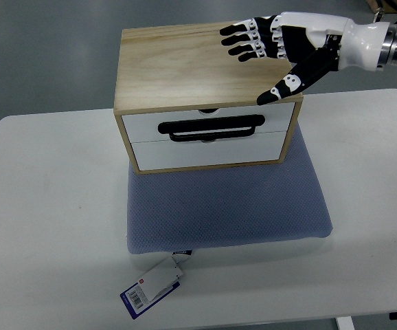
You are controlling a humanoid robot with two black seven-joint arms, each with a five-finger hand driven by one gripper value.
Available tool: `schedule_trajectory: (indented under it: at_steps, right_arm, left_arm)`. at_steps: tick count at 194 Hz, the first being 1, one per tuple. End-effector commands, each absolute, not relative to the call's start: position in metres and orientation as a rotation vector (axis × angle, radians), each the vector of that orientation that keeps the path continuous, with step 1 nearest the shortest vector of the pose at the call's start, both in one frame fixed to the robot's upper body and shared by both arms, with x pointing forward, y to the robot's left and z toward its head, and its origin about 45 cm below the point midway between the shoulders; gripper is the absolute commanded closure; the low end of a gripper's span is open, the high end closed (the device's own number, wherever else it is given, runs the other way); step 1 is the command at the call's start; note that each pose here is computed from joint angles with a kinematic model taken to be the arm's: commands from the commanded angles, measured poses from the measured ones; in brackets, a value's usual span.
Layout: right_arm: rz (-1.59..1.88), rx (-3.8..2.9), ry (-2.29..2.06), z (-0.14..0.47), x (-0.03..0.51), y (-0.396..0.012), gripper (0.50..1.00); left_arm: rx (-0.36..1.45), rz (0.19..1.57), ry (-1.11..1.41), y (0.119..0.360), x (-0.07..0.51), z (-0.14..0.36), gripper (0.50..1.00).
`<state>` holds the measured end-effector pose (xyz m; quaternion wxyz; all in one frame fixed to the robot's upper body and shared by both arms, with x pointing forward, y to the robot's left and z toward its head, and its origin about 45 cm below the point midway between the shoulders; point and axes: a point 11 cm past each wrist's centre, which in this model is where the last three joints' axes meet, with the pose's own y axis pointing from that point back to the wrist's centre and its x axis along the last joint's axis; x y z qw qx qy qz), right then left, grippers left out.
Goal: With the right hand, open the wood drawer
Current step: 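Reach the right hand down to the upper drawer's black handle, then hook the right hand fingers around the upper drawer handle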
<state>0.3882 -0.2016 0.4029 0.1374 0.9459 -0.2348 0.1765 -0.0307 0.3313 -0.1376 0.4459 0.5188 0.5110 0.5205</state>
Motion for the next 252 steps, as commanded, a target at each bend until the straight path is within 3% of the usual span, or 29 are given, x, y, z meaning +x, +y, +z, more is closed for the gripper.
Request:
schedule_trajectory:
  at_steps: [1, 68, 252]
  right_arm:
    - [0.509, 2.735, -0.625, 0.392, 0.387, -0.182, 0.552]
    - [0.503, 2.598, -0.492, 0.358, 0.381, -0.160, 0.550]
    - [0.649, 2.381, -0.401, 0.333, 0.375, -0.157, 0.552]
  left_arm:
    - [1.285, 1.289, 1.266, 0.331, -0.031, -0.138, 0.500]
    - [1.284, 1.290, 1.265, 0.331, -0.031, -0.138, 0.500]
    - [1.284, 1.290, 1.265, 0.331, -0.031, -0.138, 0.500]
